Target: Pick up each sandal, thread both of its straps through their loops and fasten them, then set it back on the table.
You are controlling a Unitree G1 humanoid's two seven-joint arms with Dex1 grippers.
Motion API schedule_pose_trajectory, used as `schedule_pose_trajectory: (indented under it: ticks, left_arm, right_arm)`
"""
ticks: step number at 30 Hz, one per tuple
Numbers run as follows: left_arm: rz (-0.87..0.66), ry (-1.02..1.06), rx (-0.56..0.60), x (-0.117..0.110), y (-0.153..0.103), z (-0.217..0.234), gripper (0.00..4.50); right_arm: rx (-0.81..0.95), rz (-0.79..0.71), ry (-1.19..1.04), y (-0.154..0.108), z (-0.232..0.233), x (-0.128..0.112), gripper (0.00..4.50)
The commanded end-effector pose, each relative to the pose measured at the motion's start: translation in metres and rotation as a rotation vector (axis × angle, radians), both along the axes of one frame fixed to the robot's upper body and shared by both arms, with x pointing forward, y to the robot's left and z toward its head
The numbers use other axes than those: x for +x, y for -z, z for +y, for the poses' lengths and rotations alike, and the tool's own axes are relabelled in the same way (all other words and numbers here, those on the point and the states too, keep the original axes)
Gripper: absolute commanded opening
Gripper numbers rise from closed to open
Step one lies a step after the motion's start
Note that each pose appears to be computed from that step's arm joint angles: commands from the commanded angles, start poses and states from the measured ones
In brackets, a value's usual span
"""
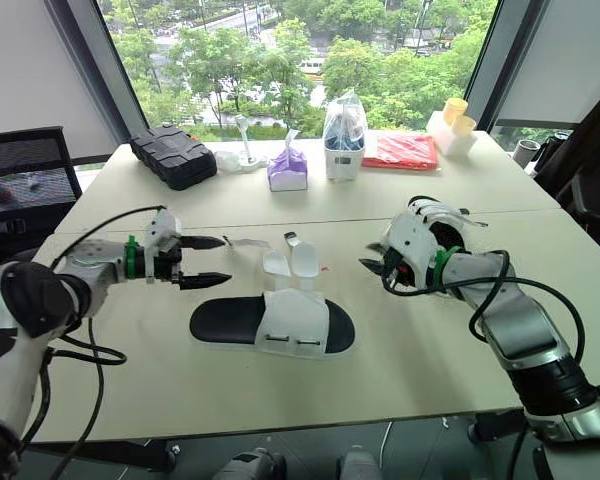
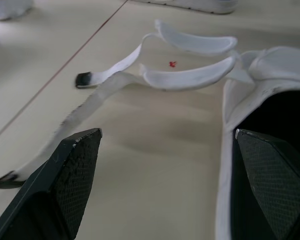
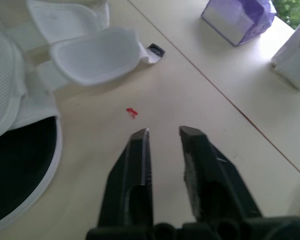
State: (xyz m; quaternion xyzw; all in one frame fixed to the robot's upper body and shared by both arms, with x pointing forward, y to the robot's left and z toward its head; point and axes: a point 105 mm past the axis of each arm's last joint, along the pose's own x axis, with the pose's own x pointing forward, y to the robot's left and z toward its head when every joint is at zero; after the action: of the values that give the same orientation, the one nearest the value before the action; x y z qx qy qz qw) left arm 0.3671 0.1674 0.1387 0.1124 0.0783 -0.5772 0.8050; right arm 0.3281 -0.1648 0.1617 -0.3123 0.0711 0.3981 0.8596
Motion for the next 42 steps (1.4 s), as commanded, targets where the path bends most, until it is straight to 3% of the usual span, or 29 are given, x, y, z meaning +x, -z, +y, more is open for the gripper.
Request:
schedule_pose_trajectory:
  ticks: [1, 9, 15, 18, 21, 22, 24, 28, 33, 37, 40, 42]
  left_arm:
    - [0.093, -0.037, -0.136, 0.004, -0.01, -0.003, 4.5]
    - [0.325, -0.104, -0.299, 0.009, -0.016, -0.006, 4.5]
    - [0.351, -0.259, -0.451, 0.03, -0.033, -0.012, 4.5]
    - [0.193, -0.552, -0.523, 0.061, -0.044, 0.003, 4.5]
    - [-0.1, -0.869, -0.542, 0.092, -0.062, 0.038, 4.5]
    - [-0.256, -0.939, -0.518, 0.095, -0.074, 0.047, 4.5]
    - [-0.426, -1.01, -0.501, 0.095, -0.09, 0.051, 4.5]
    - [-0.518, -1.127, -0.488, 0.098, -0.11, 0.047, 4.5]
    - [-0.439, -1.184, -0.508, 0.109, -0.118, 0.032, 4.5]
    - [-0.302, -1.182, -0.59, 0.115, -0.117, 0.024, 4.5]
    - [-0.201, -1.113, -0.644, 0.117, -0.114, 0.013, 4.5]
    - [-0.106, -0.949, -0.655, 0.116, -0.107, -0.012, 4.5]
  right_arm:
    - [-0.034, -0.024, -0.075, -0.007, 0.003, -0.014, 0.03]
    - [-0.026, 0.025, -0.146, 0.003, 0.012, -0.03, 0.03]
    - [-0.026, 0.053, -0.193, 0.012, 0.02, -0.041, 0.03]
    - [-0.024, 0.054, -0.205, 0.014, 0.024, -0.043, 0.03]
    - [-0.023, 0.058, -0.213, 0.015, 0.026, -0.044, 0.03]
    - [-0.022, 0.058, -0.214, 0.016, 0.027, -0.044, 0.03]
    - [-0.021, 0.058, -0.215, 0.017, 0.028, -0.045, 0.03]
    - [-0.024, 0.061, -0.213, 0.018, 0.028, -0.045, 0.03]
    - [-0.012, 0.075, -0.226, 0.018, 0.031, -0.049, 0.03]
    - [-0.014, 0.078, -0.221, 0.02, 0.032, -0.047, 0.03]
    - [-0.007, 0.091, -0.222, 0.023, 0.033, -0.048, 0.03]
    - [-0.022, 0.1, -0.225, 0.028, 0.033, -0.05, 0.03]
